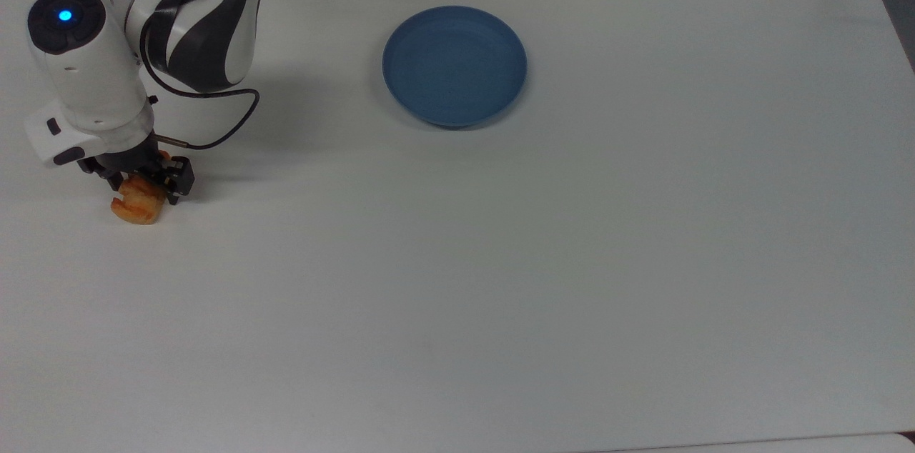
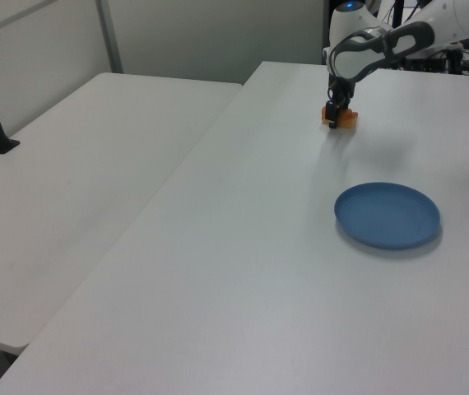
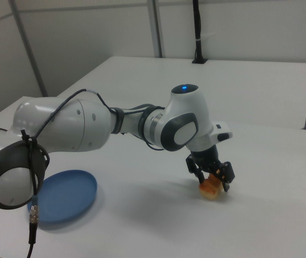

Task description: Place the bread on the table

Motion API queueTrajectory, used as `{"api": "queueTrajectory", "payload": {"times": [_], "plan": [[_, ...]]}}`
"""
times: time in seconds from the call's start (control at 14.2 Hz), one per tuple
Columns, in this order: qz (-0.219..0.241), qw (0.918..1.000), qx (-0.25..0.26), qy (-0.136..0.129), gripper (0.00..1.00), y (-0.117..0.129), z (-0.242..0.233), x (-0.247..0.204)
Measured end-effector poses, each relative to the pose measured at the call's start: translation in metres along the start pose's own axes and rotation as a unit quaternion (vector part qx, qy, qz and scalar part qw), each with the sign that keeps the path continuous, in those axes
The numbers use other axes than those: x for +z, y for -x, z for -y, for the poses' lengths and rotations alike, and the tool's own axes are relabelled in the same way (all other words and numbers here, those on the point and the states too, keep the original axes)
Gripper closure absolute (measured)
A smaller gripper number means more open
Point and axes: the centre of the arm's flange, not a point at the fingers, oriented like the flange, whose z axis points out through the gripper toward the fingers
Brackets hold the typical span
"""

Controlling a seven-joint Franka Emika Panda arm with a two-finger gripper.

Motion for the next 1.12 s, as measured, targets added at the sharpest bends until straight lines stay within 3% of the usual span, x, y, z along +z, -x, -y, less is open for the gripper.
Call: {"api": "queueTrajectory", "payload": {"times": [0.07,0.42,0.77,1.12], "plan": [[0.002,1.0,-0.003,0.002,0.01,0.001,0.001,0.002],[-0.006,1.0,-0.002,0.004,0.0,0.001,-0.002,-0.014],[-0.048,0.9986,-0.006,-0.021,0.0,0.039,0.014,-0.131],[0.017,0.9976,-0.024,-0.063,0.0,0.108,0.084,-0.254]]}}
